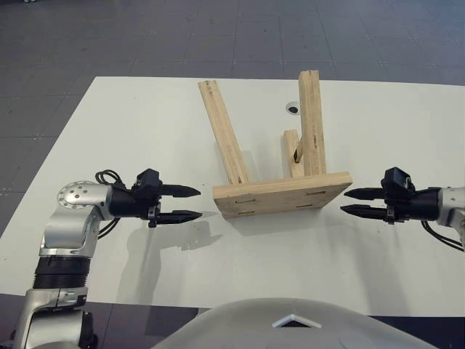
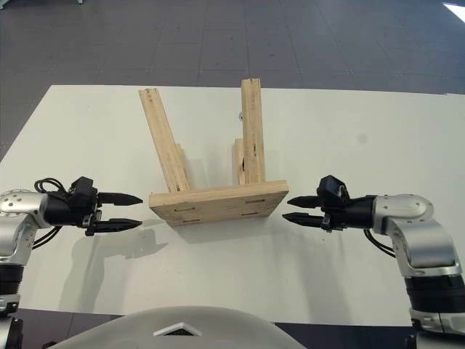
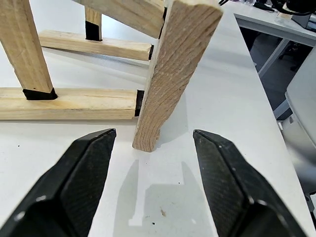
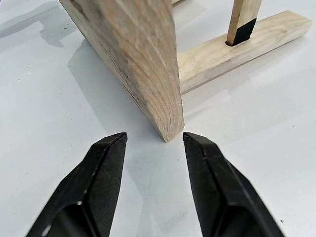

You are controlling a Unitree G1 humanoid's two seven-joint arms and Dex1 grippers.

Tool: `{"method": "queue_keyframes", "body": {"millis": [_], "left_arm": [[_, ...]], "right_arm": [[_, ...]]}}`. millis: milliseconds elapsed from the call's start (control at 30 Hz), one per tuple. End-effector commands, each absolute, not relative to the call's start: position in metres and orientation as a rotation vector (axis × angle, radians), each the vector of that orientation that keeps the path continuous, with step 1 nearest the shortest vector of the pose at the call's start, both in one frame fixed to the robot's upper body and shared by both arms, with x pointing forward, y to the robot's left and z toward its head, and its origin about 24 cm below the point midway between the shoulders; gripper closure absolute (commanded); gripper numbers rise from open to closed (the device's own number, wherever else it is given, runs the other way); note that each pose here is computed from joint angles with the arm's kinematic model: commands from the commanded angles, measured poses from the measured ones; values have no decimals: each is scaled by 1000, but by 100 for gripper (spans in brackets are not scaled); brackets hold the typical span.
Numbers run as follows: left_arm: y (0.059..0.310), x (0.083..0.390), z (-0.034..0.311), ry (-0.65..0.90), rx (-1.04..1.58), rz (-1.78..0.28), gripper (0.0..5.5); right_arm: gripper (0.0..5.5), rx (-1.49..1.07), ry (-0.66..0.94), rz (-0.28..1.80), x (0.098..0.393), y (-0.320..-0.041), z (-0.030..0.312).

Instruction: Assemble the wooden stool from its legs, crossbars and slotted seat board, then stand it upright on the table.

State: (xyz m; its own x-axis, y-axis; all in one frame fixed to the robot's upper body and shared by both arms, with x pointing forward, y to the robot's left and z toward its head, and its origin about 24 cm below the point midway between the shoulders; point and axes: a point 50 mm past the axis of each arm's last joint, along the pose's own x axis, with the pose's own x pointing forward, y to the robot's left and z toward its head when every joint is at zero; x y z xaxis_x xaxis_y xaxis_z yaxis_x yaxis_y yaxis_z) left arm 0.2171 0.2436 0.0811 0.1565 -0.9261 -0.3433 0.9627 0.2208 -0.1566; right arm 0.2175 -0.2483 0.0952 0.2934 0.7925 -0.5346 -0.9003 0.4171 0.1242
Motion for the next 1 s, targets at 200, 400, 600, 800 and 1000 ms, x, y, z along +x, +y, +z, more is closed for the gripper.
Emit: {"method": "queue_keyframes", "body": {"millis": [200, 400, 600, 800, 1000], "left_arm": [[218, 215, 75, 390, 132, -1373, 256], [206, 223, 69, 385, 166, -1372, 256], [209, 230, 66, 414, 175, -1355, 336], [213, 239, 77, 419, 117, -1376, 396], [231, 240, 182, 360, -272, -1519, 398]], "right_arm": [[261, -272, 501, 1183, 236, -228, 101], [282, -298, 486, 1253, 241, -218, 98], [377, -315, 477, 1324, 236, -215, 97], [394, -244, 458, 1328, 234, -215, 106], [401, 211, 365, 1504, 215, -209, 191]]}}
